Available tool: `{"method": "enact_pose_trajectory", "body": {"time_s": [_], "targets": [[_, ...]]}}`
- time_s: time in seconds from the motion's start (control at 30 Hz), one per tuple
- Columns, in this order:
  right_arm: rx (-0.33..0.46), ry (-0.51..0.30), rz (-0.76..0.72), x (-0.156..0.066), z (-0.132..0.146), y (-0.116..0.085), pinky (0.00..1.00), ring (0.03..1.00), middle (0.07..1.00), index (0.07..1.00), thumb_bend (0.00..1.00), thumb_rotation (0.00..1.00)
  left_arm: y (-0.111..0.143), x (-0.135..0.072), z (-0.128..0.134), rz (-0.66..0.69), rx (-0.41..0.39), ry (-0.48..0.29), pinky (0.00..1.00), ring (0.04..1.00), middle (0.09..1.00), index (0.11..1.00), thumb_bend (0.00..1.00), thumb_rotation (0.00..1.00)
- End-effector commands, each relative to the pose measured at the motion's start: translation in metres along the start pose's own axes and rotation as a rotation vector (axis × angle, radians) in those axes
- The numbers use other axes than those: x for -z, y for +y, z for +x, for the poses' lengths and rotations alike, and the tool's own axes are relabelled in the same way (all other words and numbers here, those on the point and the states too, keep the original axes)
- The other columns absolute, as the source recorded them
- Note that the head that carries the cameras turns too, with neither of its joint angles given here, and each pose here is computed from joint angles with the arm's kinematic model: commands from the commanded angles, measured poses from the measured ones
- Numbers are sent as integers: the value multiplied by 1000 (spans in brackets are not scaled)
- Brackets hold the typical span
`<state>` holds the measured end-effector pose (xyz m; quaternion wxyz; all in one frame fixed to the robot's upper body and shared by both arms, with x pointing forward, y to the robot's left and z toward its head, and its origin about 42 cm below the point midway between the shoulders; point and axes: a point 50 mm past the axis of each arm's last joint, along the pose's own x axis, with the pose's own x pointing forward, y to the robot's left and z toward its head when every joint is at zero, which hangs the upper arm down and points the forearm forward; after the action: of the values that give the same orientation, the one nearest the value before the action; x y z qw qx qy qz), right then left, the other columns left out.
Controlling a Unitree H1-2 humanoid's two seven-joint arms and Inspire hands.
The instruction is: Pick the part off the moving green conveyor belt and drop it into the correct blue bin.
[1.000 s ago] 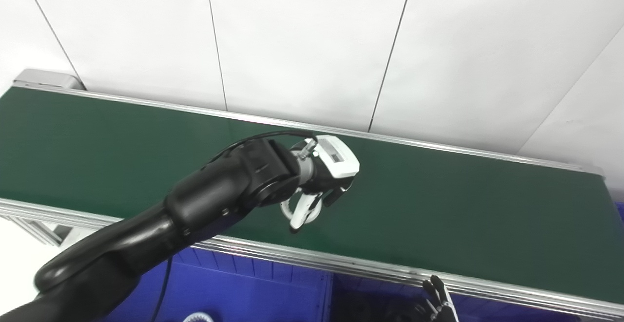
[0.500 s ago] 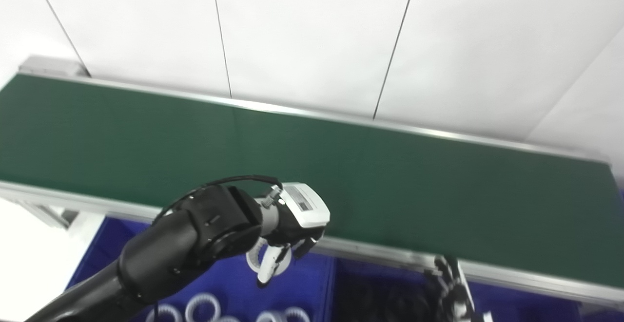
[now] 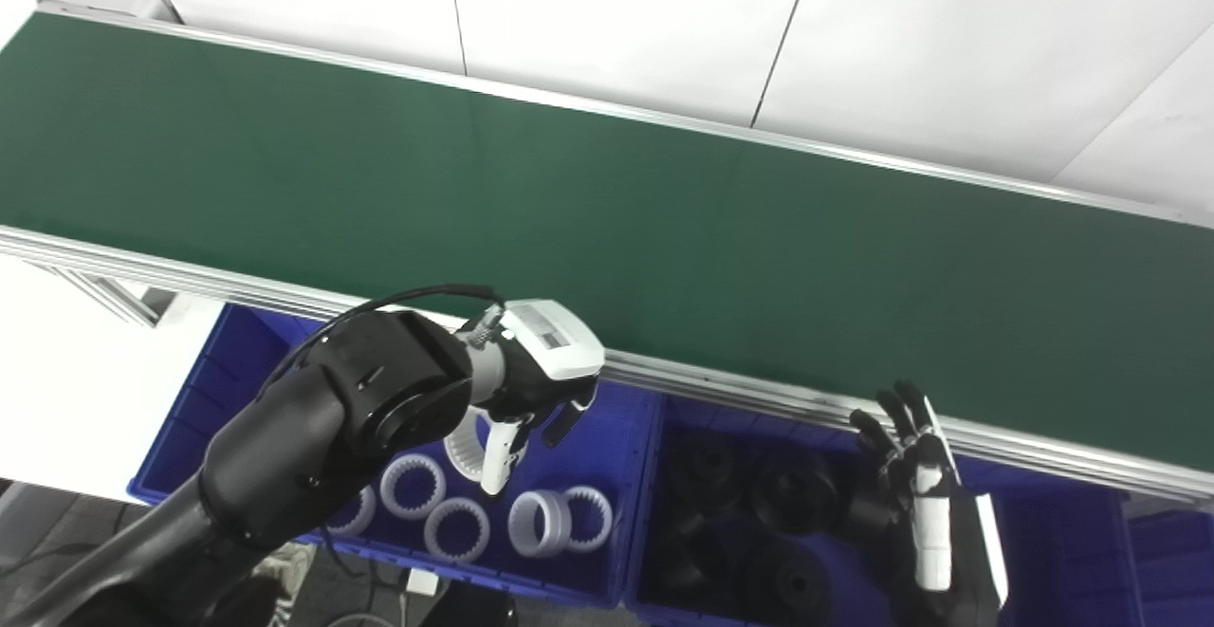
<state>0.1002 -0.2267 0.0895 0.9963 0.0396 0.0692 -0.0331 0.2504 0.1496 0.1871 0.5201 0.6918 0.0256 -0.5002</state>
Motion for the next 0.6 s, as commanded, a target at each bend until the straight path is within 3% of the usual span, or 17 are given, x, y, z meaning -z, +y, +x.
{"method": "enact_pose_trajectory", "body": {"time_s": [0.0,0.13,0.17,0.23,0.27,0.33,0.4,0.57], "targets": [[-4,-25,0,-10,-1,0,897,876,932,951,844,900,11,2,-5,0,-63,17,192,235,472,495,519,0],[-9,-29,-8,-10,-1,1,896,879,932,948,842,896,7,2,-4,-40,-63,10,292,330,478,494,523,0],[-9,-30,-8,-10,-1,1,894,877,930,947,847,897,6,2,-4,-47,-66,8,389,425,525,552,738,126],[-6,-30,-9,-9,-1,2,892,875,928,946,850,898,4,2,-5,-70,-76,-4,445,480,553,587,873,199],[-5,-31,-10,-9,-1,2,889,875,927,946,855,898,2,2,-6,-79,-78,-9,552,585,639,649,932,222],[-4,-33,-9,-9,-1,3,885,875,928,945,856,898,0,2,-7,-83,-82,-15,729,774,805,766,950,285],[-3,-34,-6,-9,0,3,883,874,928,944,855,896,-2,1,-8,-78,-97,-20,791,858,888,827,943,354],[-6,-36,-2,-8,0,4,885,875,931,946,843,901,-3,-2,-12,-82,-125,-27,808,885,913,841,932,375]]}}
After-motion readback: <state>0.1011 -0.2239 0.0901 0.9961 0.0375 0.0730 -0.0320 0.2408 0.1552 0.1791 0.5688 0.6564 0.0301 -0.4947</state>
